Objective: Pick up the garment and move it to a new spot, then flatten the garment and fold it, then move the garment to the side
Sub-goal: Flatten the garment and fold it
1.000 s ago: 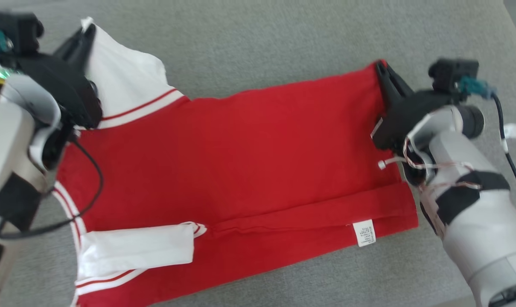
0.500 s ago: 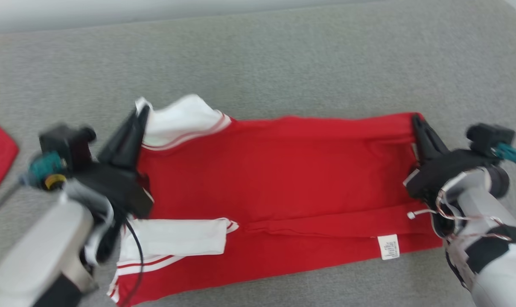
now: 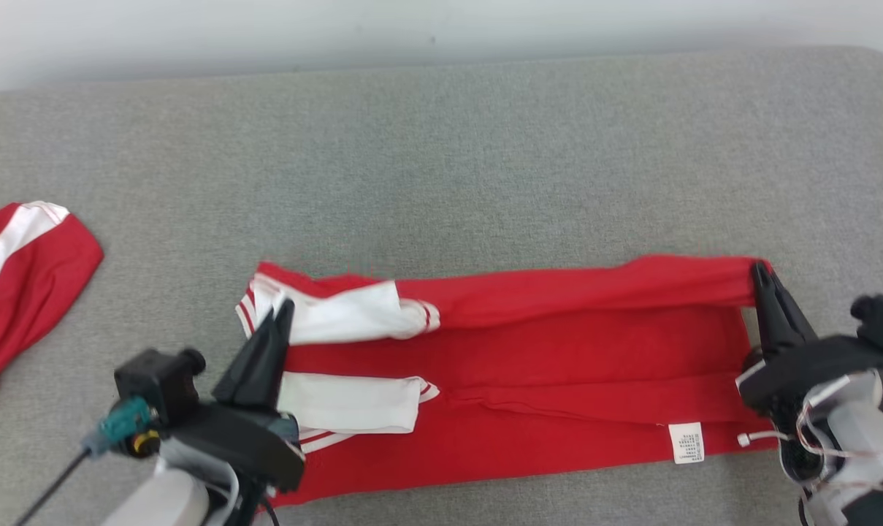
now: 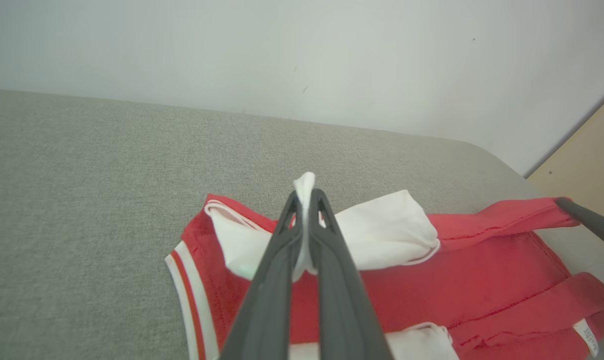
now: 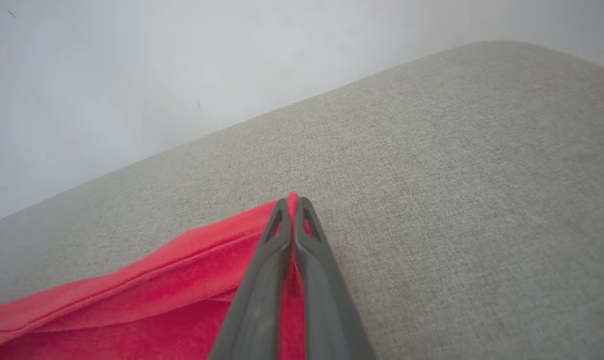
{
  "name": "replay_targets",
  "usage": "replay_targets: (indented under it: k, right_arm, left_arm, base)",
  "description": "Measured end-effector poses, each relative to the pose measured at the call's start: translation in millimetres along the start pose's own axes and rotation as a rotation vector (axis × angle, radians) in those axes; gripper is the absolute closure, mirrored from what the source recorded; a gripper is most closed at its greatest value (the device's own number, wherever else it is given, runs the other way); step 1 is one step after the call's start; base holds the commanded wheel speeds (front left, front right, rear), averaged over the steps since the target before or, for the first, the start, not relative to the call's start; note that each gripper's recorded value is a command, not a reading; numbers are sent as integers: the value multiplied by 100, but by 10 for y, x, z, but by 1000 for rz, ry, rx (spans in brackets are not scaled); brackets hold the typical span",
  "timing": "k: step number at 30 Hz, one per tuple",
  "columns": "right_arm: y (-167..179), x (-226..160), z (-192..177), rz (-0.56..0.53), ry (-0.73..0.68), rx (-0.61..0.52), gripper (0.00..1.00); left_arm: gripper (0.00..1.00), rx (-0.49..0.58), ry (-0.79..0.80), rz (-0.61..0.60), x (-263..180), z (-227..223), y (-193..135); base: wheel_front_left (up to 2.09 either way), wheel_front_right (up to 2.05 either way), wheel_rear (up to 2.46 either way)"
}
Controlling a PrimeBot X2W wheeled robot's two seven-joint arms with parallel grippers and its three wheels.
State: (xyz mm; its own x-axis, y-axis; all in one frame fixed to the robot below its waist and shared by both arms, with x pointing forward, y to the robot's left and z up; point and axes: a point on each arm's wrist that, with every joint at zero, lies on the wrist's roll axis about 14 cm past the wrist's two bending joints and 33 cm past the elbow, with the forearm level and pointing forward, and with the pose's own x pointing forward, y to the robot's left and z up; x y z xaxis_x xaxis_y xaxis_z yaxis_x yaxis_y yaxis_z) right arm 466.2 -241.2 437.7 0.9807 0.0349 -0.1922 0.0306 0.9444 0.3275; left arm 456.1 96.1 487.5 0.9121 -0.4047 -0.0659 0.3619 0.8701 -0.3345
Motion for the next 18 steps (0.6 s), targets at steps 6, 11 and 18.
replay_targets:
  k: [6, 11, 18]
  right_arm:
    - [-8, -199, -55, 8, -2, 18, 100]
    - [-66, -302, -89, -11, 12, 29, 33]
    - [-35, -393, -11, -4, -18, 35, 0]
  left_arm:
    - [100, -51, 37, 40, -249, -209, -16]
    - [0, -79, 59, 59, -360, -333, -34]
    - [0, -58, -43, 107, -390, -72, 46]
  base:
    - [0, 0, 0]
    - [0, 0, 0]
    - [0, 0, 0]
